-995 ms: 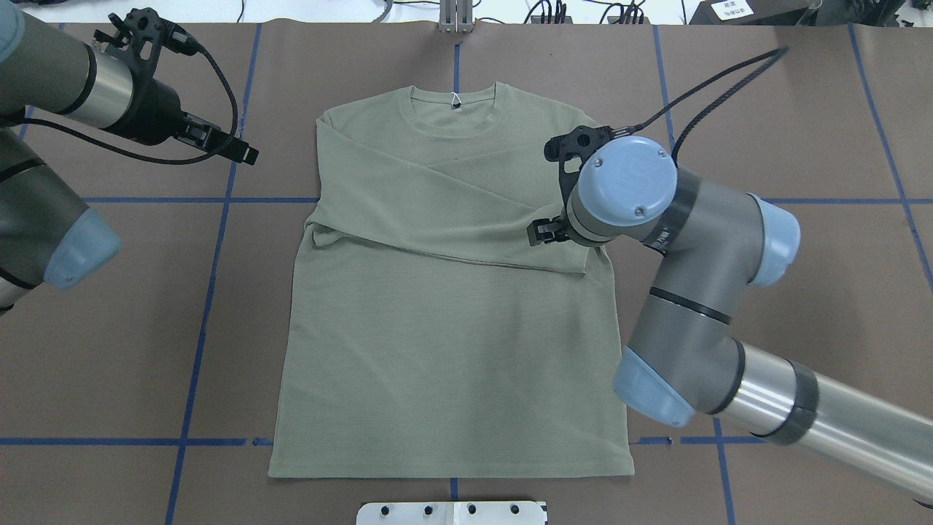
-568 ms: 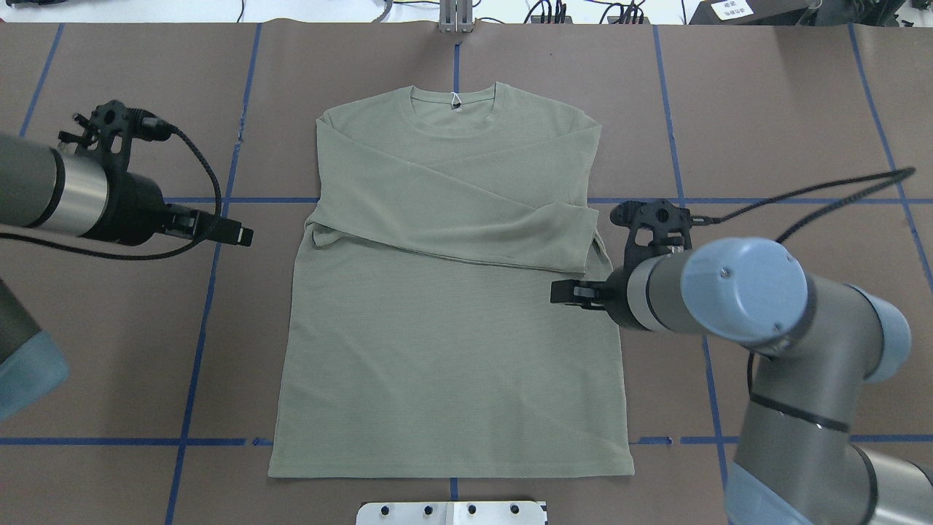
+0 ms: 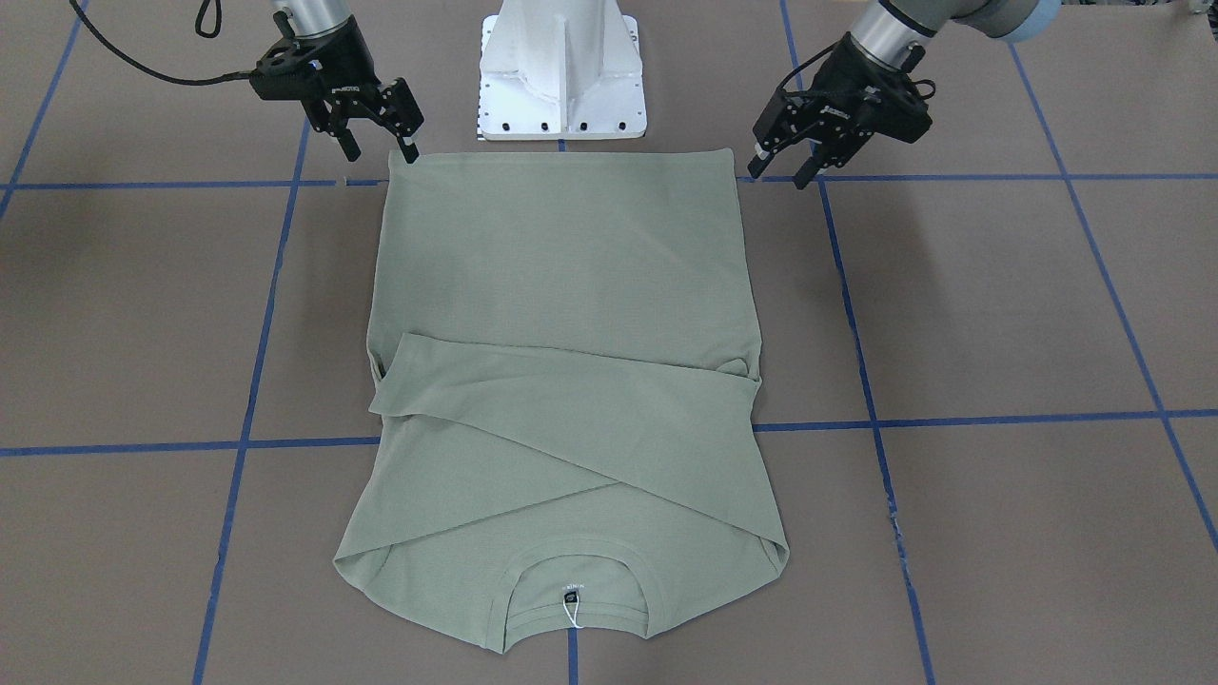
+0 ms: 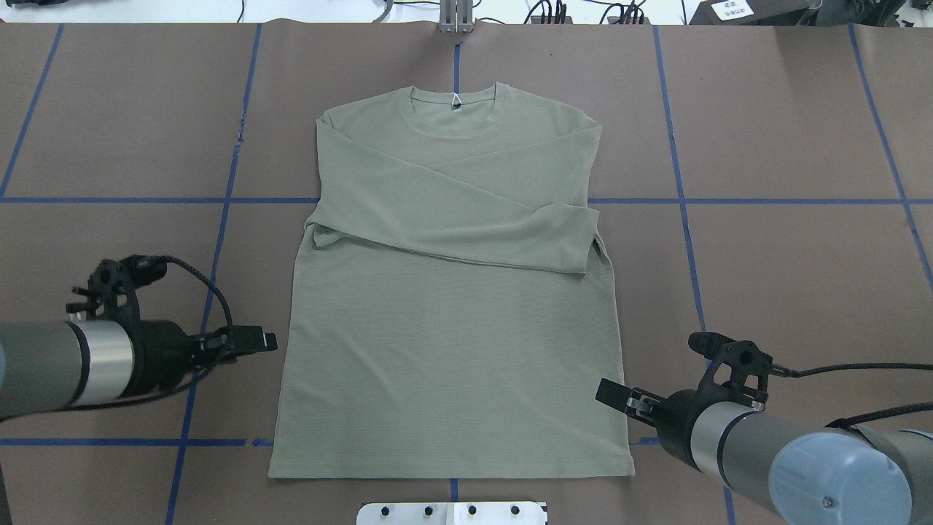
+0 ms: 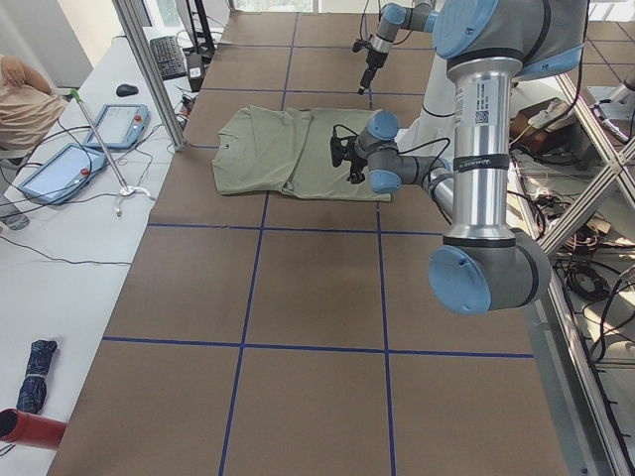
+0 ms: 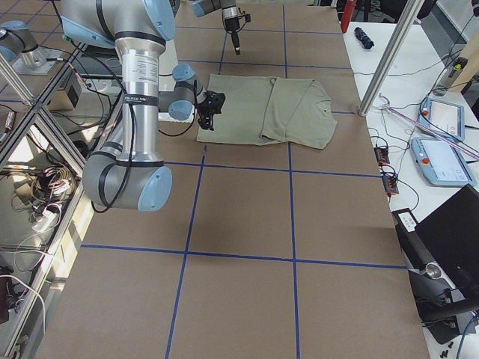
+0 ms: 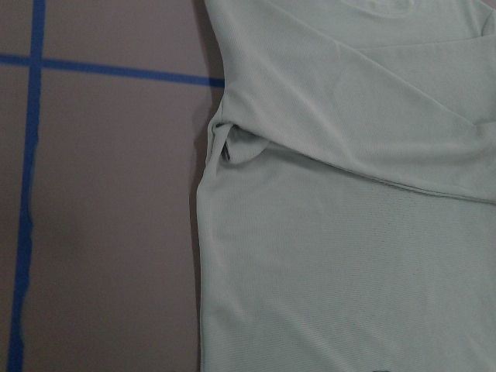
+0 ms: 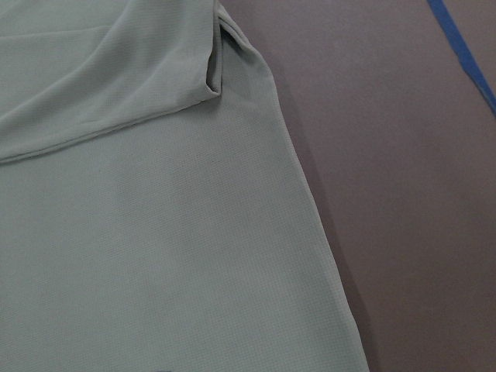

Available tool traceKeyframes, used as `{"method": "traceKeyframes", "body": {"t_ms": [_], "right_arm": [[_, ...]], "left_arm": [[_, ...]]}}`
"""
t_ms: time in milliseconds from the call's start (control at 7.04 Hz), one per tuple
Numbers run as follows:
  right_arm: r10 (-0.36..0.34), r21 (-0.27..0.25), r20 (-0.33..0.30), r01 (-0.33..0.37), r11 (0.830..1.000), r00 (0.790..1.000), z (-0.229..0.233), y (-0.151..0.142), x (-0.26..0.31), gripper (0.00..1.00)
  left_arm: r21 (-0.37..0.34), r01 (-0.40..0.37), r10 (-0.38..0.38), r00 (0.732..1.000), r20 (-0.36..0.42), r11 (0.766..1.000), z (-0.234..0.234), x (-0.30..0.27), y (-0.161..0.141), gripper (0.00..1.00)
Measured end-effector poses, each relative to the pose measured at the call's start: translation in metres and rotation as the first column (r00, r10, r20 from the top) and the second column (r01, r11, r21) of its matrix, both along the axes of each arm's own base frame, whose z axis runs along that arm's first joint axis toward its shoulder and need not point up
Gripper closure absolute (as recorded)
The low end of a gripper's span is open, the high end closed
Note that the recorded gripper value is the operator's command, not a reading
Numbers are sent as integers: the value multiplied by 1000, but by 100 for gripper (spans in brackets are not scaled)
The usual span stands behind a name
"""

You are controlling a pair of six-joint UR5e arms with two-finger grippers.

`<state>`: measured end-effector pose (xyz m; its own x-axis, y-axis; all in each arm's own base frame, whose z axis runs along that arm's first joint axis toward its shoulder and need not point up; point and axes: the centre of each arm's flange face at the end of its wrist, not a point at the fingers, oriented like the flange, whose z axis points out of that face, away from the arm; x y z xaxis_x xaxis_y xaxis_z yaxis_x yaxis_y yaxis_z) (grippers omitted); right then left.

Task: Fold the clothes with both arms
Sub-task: 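Move both grippers to the hem corners nearest the robot and grasp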

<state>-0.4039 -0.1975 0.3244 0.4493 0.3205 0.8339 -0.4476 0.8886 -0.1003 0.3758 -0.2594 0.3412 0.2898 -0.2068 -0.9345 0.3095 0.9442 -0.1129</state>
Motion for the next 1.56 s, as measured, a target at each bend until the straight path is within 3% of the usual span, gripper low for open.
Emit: {"method": "traceKeyframes", "body": {"t_ms": [284, 710, 853, 995, 1137, 1279, 1563], "right_arm": [[21, -1, 3, -21, 1000, 1000, 2, 7, -1, 1], [27, 3, 8, -27, 1000, 1000, 0, 8, -1, 1], [28, 3, 8, -28, 1000, 1000, 0, 8, -2, 1], [28, 3, 8, -28, 1000, 1000, 0, 8, -2, 1], [28, 3, 8, -28, 1000, 1000, 0, 8, -2, 1], [28, 3, 8, -28, 1000, 1000, 0, 8, -2, 1], [32, 9, 4, -32, 999, 999, 1, 8, -3, 2]], "left_arm": [[-107, 41, -37, 999, 33, 993, 33, 51, 61, 27], [-129, 25, -16, 997, 74, 991, 59, 78, 100, 28], [-129, 15, -5, 997, 77, 992, 60, 81, 106, 37], [-129, 6, 4, 997, 77, 992, 60, 84, 110, 56], [-130, 2, 7, 997, 73, 992, 59, 85, 112, 86], [-131, 2, 7, 998, 70, 991, 58, 86, 112, 98], [-133, 2, 7, 998, 67, 991, 56, 86, 113, 100]]}}
